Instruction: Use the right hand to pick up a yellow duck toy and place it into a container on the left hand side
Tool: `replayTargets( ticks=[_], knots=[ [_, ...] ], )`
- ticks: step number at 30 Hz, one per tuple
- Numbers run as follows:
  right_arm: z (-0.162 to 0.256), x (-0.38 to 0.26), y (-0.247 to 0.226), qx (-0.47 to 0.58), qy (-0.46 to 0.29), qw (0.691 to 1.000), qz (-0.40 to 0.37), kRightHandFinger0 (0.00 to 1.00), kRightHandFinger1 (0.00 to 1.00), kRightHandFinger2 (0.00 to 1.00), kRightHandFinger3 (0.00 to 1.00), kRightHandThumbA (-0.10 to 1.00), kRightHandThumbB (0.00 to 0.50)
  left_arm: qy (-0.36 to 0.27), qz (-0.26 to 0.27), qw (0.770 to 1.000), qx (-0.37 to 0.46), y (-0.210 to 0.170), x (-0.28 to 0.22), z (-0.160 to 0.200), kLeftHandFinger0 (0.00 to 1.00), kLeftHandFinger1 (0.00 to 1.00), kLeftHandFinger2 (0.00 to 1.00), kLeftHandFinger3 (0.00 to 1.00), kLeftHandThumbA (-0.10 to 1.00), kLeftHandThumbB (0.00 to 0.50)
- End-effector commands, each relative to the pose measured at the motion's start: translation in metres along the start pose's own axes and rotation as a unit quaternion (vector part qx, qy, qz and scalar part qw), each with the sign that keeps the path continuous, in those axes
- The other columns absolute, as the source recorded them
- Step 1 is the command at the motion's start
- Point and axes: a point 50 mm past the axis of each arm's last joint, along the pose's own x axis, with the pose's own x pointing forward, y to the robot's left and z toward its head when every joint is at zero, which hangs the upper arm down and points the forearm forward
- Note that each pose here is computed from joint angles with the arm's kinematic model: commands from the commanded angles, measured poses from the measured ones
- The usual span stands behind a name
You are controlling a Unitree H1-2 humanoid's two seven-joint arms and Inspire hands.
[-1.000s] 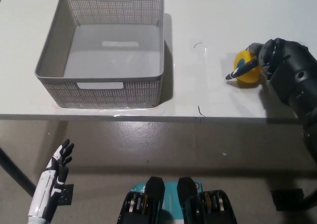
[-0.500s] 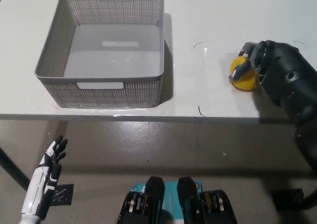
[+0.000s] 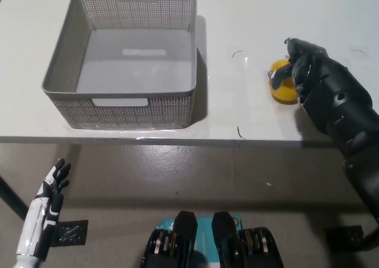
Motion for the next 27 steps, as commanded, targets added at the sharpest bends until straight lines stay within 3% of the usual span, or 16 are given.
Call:
replayTargets(
  ticks=[1, 4, 6, 7, 9, 11, 13, 14, 15, 18, 19, 21, 22, 25, 26, 27],
  knots=[
    [0.026, -0.005, -0.045, 0.036, -0.06, 0.991, -0.115, 0.21, 0.32, 0.45, 1.0, -0.1, 0.239, -0.028, 0.008, 1.0, 0.007, 0.012, 0.008, 0.013, 1.0, 1.0, 1.0, 1.0, 1.0, 0.011],
    [0.028, -0.006, -0.047, 0.048, -0.069, 0.988, -0.131, 0.11, 0.2, 0.36, 0.97, -0.1, 0.238, -0.03, 0.005, 1.0, 0.008, 0.013, 0.008, 0.013, 1.0, 1.0, 1.0, 1.0, 1.0, 0.0],
    [0.034, -0.007, -0.051, 0.057, -0.082, 0.984, -0.149, 0.13, 0.23, 0.37, 0.92, -0.1, 0.246, -0.029, 0.007, 1.0, 0.007, 0.013, 0.007, 0.013, 1.0, 1.0, 1.0, 1.0, 1.0, 0.0],
    [0.041, -0.01, -0.058, 0.067, -0.101, 0.978, -0.167, 0.1, 0.21, 0.36, 0.82, -0.1, 0.243, -0.028, 0.007, 1.0, 0.007, 0.013, 0.006, 0.012, 1.0, 1.0, 1.0, 1.0, 1.0, 0.0],
    [0.051, -0.014, -0.068, 0.078, -0.118, 0.973, -0.182, 0.04, 0.15, 0.31, 0.71, -0.1, 0.246, -0.029, 0.008, 1.0, 0.008, 0.014, 0.006, 0.012, 1.0, 1.0, 1.0, 1.0, 1.0, 0.0],
    [0.065, -0.019, -0.082, 0.09, -0.13, 0.967, -0.199, 0.06, 0.2, 0.37, 0.69, -0.1, 0.247, -0.03, 0.009, 0.999, 0.007, 0.014, 0.005, 0.011, 1.0, 1.0, 1.0, 1.0, 1.0, 0.0],
    [0.076, -0.025, -0.092, 0.093, -0.146, 0.959, -0.223, 0.0, 0.12, 0.29, 0.6, -0.1, 0.26, -0.025, 0.008, 1.0, 0.007, 0.014, 0.004, 0.011, 1.0, 1.0, 1.0, 1.0, 1.0, 0.0],
    [0.082, -0.028, -0.098, 0.093, -0.157, 0.954, -0.237, 0.0, 0.01, 0.17, 0.46, -0.1, 0.184, -0.025, 0.009, 1.0, 0.007, 0.014, 0.004, 0.01, 1.0, 1.0, 1.0, 1.0, 1.0, 0.0],
    [0.087, -0.031, -0.102, 0.094, -0.169, 0.949, -0.249, 0.0, 0.02, 0.17, 0.42, -0.1, 0.225, -0.025, 0.008, 1.0, 0.007, 0.014, 0.004, 0.01, 1.0, 1.0, 1.0, 1.0, 1.0, 0.0],
    [0.112, -0.048, -0.12, 0.111, -0.209, 0.929, -0.285, 0.0, 0.06, 0.31, 0.36, -0.1, 0.213, -0.024, 0.008, 1.0, 0.009, 0.014, 0.004, 0.01, 1.0, 1.0, 1.0, 1.0, 1.0, 0.0],
    [0.125, -0.057, -0.129, 0.119, -0.235, 0.915, -0.306, 0.0, 0.11, 0.5, 0.38, -0.1, 0.232, -0.023, 0.008, 1.0, 0.01, 0.014, 0.003, 0.01, 1.0, 1.0, 1.0, 1.0, 1.0, 0.0],
    [0.132, -0.064, -0.132, 0.127, -0.249, 0.907, -0.314, 0.0, 0.21, 0.73, 0.49, -0.1, 0.241, -0.023, 0.008, 1.0, 0.01, 0.014, 0.002, 0.01, 1.0, 1.0, 1.0, 1.0, 1.0, 0.0],
    [0.14, -0.07, -0.137, 0.133, -0.264, 0.899, -0.322, 0.0, 0.24, 0.77, 0.54, -0.1, 0.245, -0.023, 0.007, 1.0, 0.01, 0.014, 0.002, 0.01, 1.0, 1.0, 1.0, 1.0, 1.0, 0.0],
    [0.167, -0.096, -0.148, 0.143, -0.303, 0.878, -0.342, 0.0, 0.4, 0.86, 0.95, -0.1, 0.207, -0.019, 0.005, 1.0, 0.009, 0.013, 0.001, 0.009, 1.0, 1.0, 1.0, 1.0, 1.0, 0.0],
    [0.178, -0.104, -0.151, 0.143, -0.314, 0.872, -0.346, 0.0, 0.44, 0.88, 1.0, -0.1, 0.205, -0.019, 0.004, 1.0, 0.009, 0.013, 0.0, 0.009, 1.0, 1.0, 1.0, 1.0, 1.0, 0.0],
    [0.184, -0.109, -0.152, 0.145, -0.321, 0.87, -0.346, 0.0, 0.46, 0.89, 0.97, -0.1, 0.208, -0.018, 0.002, 1.0, 0.01, 0.012, -0.001, 0.009, 1.0, 1.0, 1.0, 1.0, 1.0, 0.0]
  ],
)
